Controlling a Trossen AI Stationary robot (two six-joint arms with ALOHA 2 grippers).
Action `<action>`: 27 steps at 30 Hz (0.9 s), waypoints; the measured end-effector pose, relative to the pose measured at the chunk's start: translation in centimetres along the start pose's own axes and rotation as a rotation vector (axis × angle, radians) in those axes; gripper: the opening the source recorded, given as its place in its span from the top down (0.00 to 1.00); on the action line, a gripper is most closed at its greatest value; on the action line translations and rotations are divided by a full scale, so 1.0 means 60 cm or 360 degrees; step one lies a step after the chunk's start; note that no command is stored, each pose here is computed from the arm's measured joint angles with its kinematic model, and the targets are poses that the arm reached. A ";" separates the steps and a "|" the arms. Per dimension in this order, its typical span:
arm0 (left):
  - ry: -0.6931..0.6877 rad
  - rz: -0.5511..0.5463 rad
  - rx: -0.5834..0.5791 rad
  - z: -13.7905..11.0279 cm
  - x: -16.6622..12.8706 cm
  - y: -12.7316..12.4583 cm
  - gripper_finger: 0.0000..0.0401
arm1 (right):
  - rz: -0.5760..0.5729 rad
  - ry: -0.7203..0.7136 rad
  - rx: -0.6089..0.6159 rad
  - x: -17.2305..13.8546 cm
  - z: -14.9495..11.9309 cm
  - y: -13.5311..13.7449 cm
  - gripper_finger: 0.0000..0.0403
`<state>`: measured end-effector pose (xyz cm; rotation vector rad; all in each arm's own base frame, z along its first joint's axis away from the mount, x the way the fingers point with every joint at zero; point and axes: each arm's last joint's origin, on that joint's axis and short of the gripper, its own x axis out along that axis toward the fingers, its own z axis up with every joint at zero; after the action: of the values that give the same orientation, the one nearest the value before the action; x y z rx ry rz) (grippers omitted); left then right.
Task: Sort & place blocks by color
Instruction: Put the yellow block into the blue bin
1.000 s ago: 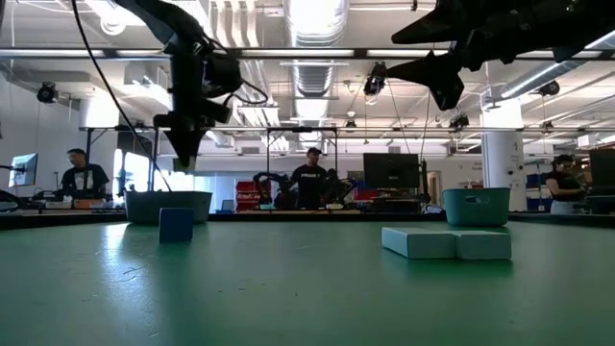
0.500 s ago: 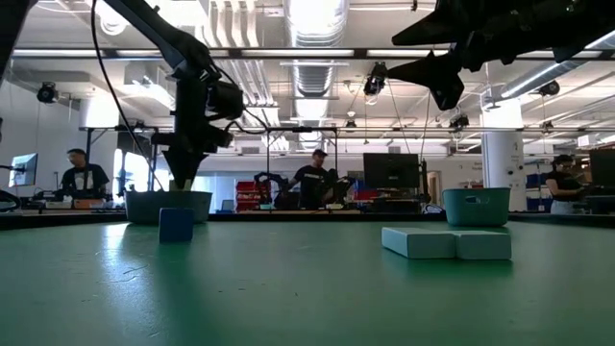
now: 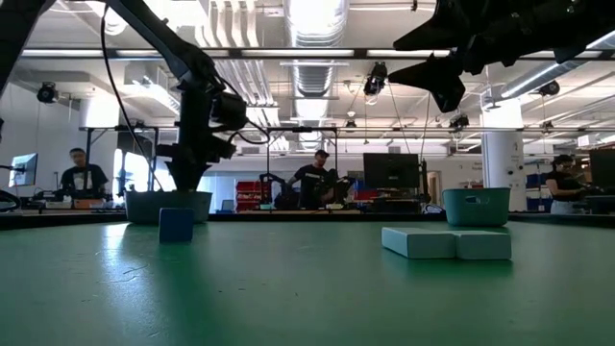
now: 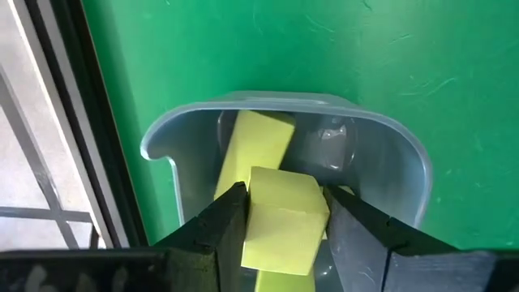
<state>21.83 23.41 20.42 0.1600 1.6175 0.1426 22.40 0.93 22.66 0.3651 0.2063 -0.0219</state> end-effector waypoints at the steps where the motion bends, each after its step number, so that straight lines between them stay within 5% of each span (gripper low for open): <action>1: 0.0002 -0.0002 -0.0005 0.000 0.001 0.000 0.67 | 0.0000 0.0001 0.0000 0.000 0.000 0.000 0.44; 21: 0.0053 0.0036 -0.0014 -0.002 0.000 0.000 0.66 | 0.0003 0.0005 -0.0045 0.000 -0.001 0.000 0.44; 27: 0.0051 0.0035 -0.0014 -0.002 0.000 0.000 0.57 | 0.0005 0.0006 -0.0054 0.000 -0.001 0.000 0.44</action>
<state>21.69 23.42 20.43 0.1694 1.6468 0.1699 22.39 0.94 22.62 0.3316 0.2098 -0.0147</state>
